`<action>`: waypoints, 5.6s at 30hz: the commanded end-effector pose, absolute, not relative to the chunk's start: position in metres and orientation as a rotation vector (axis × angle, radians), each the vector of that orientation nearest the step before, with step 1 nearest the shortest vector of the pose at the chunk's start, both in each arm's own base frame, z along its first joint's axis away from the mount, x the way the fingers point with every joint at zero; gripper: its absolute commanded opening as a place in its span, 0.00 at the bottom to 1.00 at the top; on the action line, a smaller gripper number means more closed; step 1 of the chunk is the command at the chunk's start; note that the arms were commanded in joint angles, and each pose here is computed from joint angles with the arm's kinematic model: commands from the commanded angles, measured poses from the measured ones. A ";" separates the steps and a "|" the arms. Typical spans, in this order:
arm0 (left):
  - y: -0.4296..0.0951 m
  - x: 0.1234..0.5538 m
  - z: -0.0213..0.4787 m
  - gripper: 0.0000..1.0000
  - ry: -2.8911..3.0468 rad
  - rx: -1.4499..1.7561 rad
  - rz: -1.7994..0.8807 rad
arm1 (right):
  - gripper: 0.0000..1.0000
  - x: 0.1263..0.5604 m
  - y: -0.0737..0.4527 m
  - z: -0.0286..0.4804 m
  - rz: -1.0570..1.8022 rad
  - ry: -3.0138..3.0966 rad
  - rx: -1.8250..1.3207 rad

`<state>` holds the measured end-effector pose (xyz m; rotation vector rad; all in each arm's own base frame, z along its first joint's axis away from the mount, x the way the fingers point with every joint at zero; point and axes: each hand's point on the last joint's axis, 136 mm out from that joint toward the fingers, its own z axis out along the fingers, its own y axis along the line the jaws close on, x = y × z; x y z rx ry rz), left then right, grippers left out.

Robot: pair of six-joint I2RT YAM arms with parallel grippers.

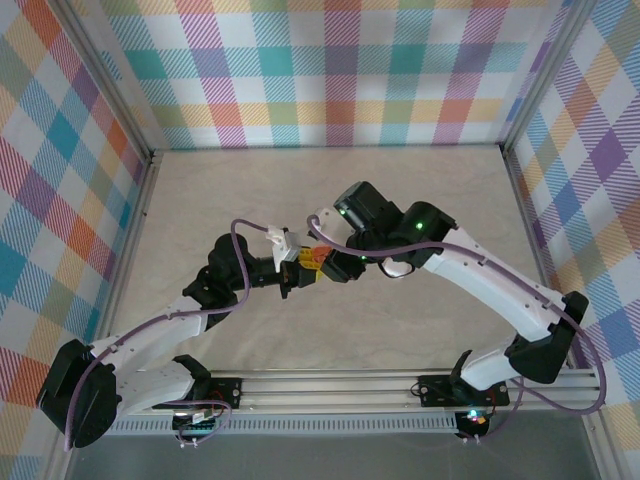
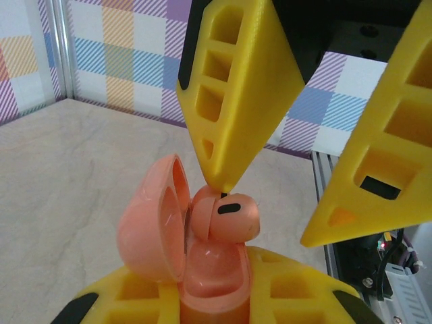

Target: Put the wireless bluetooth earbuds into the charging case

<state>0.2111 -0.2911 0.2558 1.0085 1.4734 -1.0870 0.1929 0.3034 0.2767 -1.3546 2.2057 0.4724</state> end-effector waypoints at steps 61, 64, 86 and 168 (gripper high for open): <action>-0.282 0.228 0.282 0.00 1.381 0.866 -1.013 | 0.07 0.242 0.316 0.343 0.928 2.005 -0.389; -0.280 0.229 0.284 0.00 1.373 0.849 -1.000 | 0.07 0.246 0.313 0.351 0.981 1.949 -0.293; -0.271 0.263 0.318 0.00 1.264 0.649 -0.821 | 0.08 0.262 0.338 0.372 1.314 1.701 -0.062; -0.264 0.245 0.282 0.00 1.384 0.870 -0.897 | 0.33 0.199 0.322 0.330 0.948 2.368 -0.831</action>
